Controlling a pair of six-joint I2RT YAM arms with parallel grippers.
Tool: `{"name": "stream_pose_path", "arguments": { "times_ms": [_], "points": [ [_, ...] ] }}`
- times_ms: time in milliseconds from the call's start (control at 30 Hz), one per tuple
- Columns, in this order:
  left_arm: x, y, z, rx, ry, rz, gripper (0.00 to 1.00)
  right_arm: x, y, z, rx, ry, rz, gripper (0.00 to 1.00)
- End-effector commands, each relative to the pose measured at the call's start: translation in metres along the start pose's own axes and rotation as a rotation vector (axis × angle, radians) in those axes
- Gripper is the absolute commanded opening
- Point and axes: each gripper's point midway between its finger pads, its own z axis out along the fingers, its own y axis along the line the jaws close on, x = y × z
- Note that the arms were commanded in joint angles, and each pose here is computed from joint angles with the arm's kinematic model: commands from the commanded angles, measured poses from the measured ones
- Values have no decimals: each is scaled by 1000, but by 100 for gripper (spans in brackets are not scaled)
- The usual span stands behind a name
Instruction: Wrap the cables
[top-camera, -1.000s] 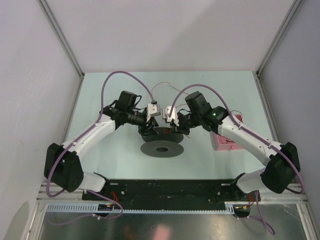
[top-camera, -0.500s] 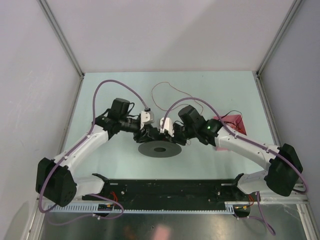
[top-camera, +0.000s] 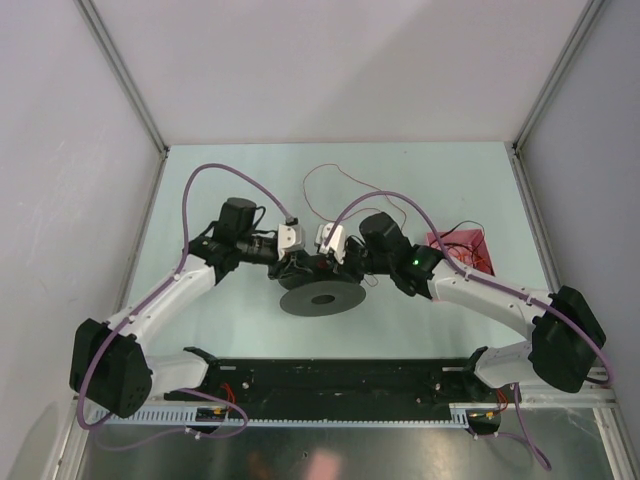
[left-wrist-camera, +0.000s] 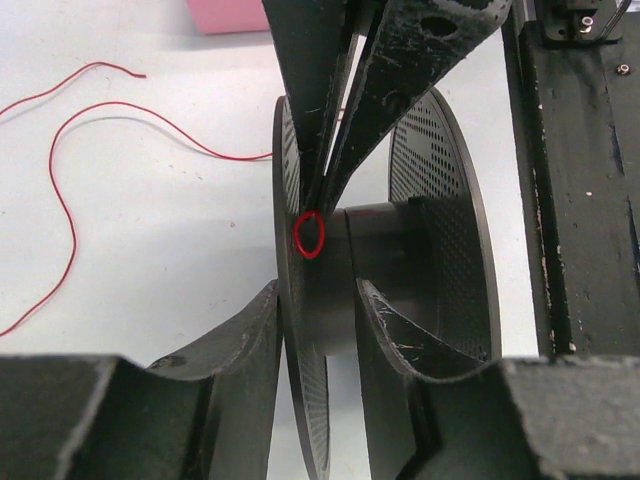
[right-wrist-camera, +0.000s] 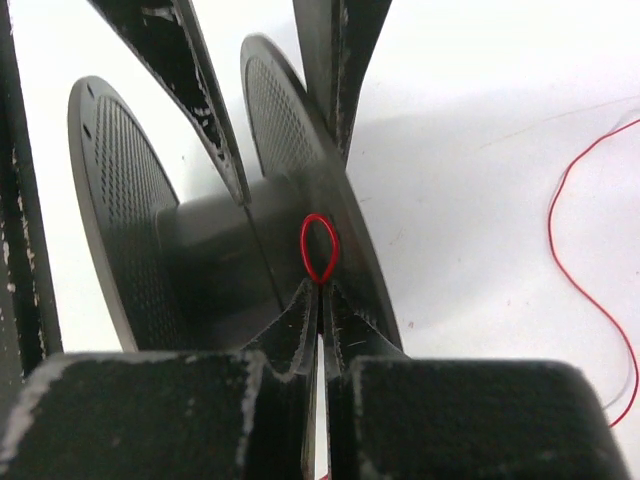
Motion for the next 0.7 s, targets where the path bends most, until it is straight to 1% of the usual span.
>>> {"name": "stream_pose_path", "arguments": {
  "times_ms": [0, 200, 433, 533, 667],
  "points": [
    [-11, 3, 3, 10, -54, 54, 39, -32, -10, -3, 53, -117, -6, 0],
    [-14, 4, 7, 0, -55, 45, 43, -32, -6, -2, 45, -123, -3, 0],
    [-14, -2, 16, 10, -49, 29, 44, -31, -3, -2, 49, -122, -4, 0],
    [-14, -5, 20, 12, -45, 24, 43, -30, -2, -3, 53, -120, 5, 0],
    [-11, -7, 24, 6, -38, 27, 38, -31, -2, -3, 61, -130, 5, 0]
  ]
}}
